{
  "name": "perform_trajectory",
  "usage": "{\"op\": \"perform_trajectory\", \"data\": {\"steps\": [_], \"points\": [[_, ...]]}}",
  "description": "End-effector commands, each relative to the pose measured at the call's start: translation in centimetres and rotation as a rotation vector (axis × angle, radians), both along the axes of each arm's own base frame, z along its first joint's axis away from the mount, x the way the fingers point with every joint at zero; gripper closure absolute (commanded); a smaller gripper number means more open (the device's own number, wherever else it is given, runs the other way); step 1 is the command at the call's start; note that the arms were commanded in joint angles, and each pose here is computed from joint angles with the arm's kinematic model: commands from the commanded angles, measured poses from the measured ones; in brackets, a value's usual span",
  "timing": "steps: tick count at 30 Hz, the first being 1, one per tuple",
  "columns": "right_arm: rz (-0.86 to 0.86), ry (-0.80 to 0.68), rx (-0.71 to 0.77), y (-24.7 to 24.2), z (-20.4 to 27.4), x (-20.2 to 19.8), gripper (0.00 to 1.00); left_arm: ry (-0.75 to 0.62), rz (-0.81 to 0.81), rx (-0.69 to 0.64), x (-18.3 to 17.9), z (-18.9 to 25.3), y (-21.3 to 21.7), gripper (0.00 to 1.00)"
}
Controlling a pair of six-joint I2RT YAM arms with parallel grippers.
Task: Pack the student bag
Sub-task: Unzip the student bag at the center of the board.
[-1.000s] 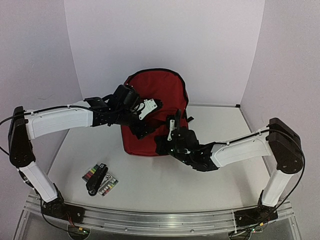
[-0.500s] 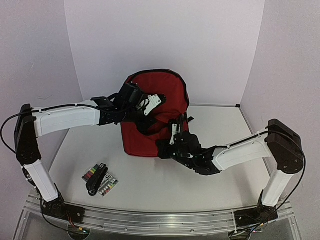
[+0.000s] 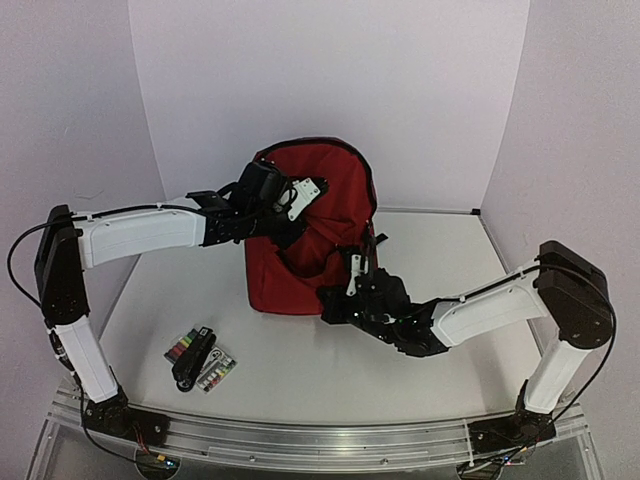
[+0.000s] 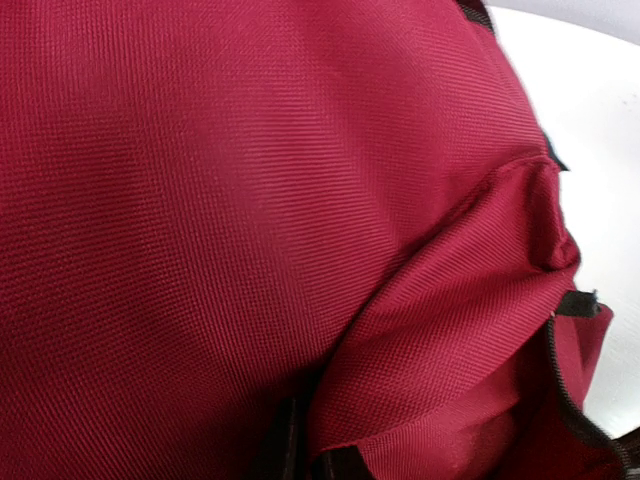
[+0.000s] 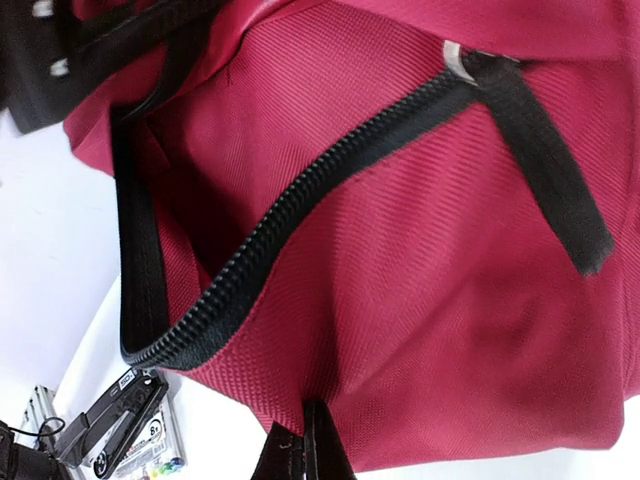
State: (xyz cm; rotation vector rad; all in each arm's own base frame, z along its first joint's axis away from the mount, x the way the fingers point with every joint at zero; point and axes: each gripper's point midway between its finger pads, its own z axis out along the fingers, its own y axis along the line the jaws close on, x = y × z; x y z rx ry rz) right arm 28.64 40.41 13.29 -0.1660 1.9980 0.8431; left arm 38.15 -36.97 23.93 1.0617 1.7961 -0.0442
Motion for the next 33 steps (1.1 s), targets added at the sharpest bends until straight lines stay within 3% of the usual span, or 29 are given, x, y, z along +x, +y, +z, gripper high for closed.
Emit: {"op": "perform_trajectory", "data": {"steps": [1, 7, 12, 15, 17, 21, 24, 27, 33], "points": [[0.031, 0.051, -0.038, -0.8, -2.0, -1.9, 1.00, -0.092, 0.158, -0.145, 4.5, 5.1, 3.0, 1.00], [0.035, 0.072, -0.042, -1.1, -2.9, -2.9, 1.00, 0.029, 0.062, -0.210, 2.9, 3.7, 1.5, 1.00], [0.010, 0.031, 0.012, -1.5, 0.6, -2.6, 1.00, 0.150, -0.209, -0.258, -3.9, 2.7, -1.5, 1.00], [-0.006, 0.014, 0.022, -1.7, 2.8, -2.4, 0.97, 0.185, -0.283, -0.238, -7.4, 2.0, -2.7, 1.00], [-0.020, -0.001, 0.047, -1.8, 4.6, -2.2, 0.77, 0.205, -0.310, -0.237, -9.2, 1.9, -3.2, 1.00], [-0.070, -0.018, 0.105, -2.4, 7.9, -1.7, 0.46, 0.215, -0.323, -0.247, -11.2, 1.9, -3.6, 1.00], [-0.105, -0.012, 0.140, -2.6, 9.4, -1.3, 0.31, 0.219, -0.323, -0.268, -11.6, 2.0, -3.6, 1.00], [-0.191, 0.029, 0.154, -3.1, 9.4, -0.5, 0.24, 0.216, -0.321, -0.276, -11.5, 2.1, -3.7, 1.00], [-0.287, 0.086, 0.131, -3.2, 8.0, 0.6, 0.26, 0.210, -0.314, -0.287, -11.4, 2.3, -3.9, 1.00]]}}
